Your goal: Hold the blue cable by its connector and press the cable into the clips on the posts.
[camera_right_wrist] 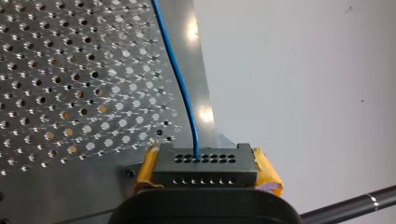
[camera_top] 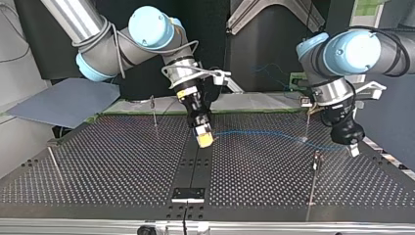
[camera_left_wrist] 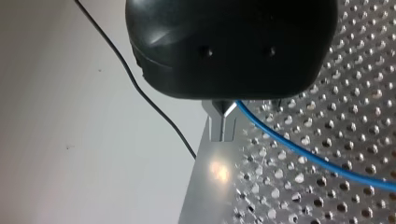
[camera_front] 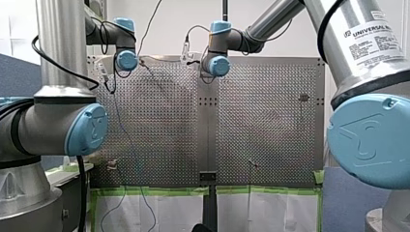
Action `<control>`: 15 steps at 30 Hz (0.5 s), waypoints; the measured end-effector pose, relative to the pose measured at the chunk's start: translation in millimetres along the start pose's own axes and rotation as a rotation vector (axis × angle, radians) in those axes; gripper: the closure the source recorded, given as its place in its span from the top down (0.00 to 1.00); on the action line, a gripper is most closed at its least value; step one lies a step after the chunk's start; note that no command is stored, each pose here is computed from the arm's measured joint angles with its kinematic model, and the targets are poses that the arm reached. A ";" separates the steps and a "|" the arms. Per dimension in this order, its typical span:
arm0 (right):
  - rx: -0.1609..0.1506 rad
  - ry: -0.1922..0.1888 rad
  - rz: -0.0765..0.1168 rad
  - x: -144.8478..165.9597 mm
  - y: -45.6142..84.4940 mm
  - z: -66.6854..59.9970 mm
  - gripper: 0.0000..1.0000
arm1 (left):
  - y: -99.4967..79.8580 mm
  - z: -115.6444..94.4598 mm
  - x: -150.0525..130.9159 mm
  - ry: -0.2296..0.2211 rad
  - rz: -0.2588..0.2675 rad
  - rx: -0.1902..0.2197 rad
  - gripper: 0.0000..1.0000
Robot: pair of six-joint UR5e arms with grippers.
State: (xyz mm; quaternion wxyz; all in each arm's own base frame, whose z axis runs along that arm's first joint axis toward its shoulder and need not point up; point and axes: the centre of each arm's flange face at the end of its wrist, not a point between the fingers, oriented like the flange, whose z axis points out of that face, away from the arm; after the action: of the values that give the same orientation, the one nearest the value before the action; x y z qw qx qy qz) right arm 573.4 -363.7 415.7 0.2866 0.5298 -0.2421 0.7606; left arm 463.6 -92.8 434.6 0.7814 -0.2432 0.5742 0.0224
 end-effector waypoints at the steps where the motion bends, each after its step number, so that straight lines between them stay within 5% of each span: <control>1: 0.000 -0.002 0.000 -1.4 0.1 1.0 0.00 | 1.8 3.4 1.2 0.002 0.001 0.000 0.00; 15: -0.012 -0.008 -0.003 -5.6 8.8 6.5 0.00 | 15.9 34.1 6.5 0.017 0.016 0.043 0.00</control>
State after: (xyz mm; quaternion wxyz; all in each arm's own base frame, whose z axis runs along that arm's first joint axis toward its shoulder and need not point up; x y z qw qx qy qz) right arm 573.2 -375.4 411.9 0.2900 0.5316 -0.2471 0.7565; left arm 491.1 -66.5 430.6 0.7814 -0.2219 0.5830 0.0142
